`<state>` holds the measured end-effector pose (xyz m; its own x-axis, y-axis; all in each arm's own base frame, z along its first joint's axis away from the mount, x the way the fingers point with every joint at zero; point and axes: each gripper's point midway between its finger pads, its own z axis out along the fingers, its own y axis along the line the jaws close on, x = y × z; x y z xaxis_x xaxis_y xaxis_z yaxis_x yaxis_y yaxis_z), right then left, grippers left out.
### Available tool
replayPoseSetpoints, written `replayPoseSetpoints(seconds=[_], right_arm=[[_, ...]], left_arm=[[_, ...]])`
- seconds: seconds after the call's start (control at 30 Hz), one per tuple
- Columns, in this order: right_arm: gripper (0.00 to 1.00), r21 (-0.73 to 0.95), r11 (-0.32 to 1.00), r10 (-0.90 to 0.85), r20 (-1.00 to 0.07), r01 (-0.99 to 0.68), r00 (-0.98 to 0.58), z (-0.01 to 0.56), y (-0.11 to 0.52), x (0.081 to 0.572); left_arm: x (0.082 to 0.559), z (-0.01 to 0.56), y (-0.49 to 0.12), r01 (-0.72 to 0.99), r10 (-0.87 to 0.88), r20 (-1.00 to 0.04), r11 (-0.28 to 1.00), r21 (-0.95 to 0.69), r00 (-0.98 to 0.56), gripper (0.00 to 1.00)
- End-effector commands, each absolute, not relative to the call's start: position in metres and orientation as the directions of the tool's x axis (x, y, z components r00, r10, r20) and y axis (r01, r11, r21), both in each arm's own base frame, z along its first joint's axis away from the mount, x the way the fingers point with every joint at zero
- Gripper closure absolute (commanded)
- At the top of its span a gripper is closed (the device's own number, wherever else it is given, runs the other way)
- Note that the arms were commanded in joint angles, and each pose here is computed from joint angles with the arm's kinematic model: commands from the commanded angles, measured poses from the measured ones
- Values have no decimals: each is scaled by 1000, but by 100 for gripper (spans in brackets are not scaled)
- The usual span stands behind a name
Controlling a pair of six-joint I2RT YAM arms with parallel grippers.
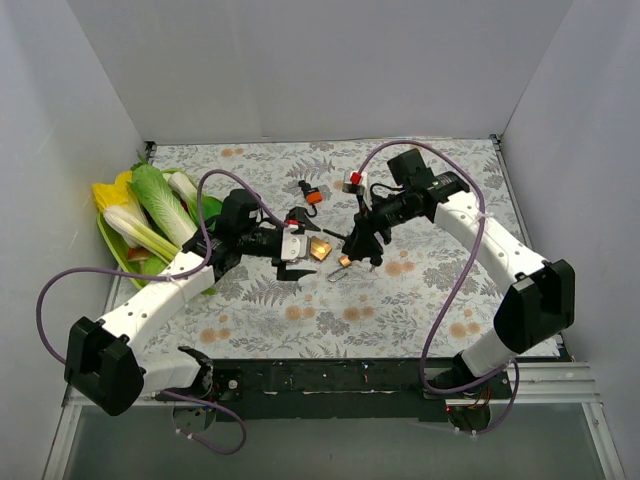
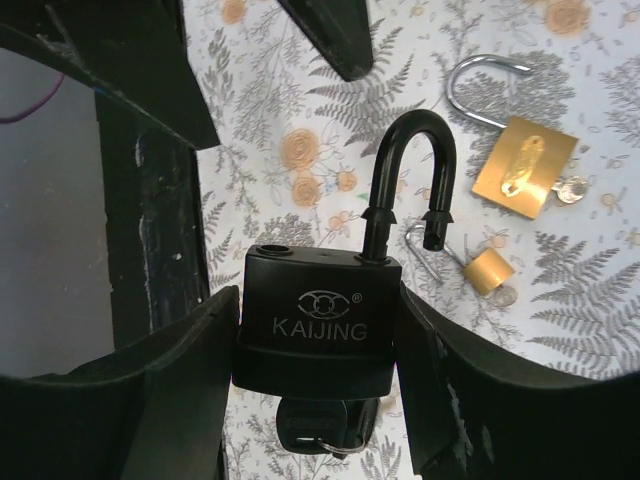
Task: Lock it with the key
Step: Lock the lock.
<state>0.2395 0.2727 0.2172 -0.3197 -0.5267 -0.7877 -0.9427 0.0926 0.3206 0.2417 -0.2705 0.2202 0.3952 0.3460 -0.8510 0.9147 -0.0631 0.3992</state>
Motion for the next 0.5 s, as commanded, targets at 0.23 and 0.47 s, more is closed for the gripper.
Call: replayPoseSetpoints(seconds=[0.23, 0.47], right_arm=[[99, 242, -88, -452, -874, -966, -177, 256, 284, 189], [99, 238, -120, -448, -880, -964, -161, 259, 288, 175]], left_arm=[[234, 226, -294, 860, 321, -801, -116, 496, 505, 15], [229, 219, -301, 877, 333, -812, -126, 464, 478, 28]])
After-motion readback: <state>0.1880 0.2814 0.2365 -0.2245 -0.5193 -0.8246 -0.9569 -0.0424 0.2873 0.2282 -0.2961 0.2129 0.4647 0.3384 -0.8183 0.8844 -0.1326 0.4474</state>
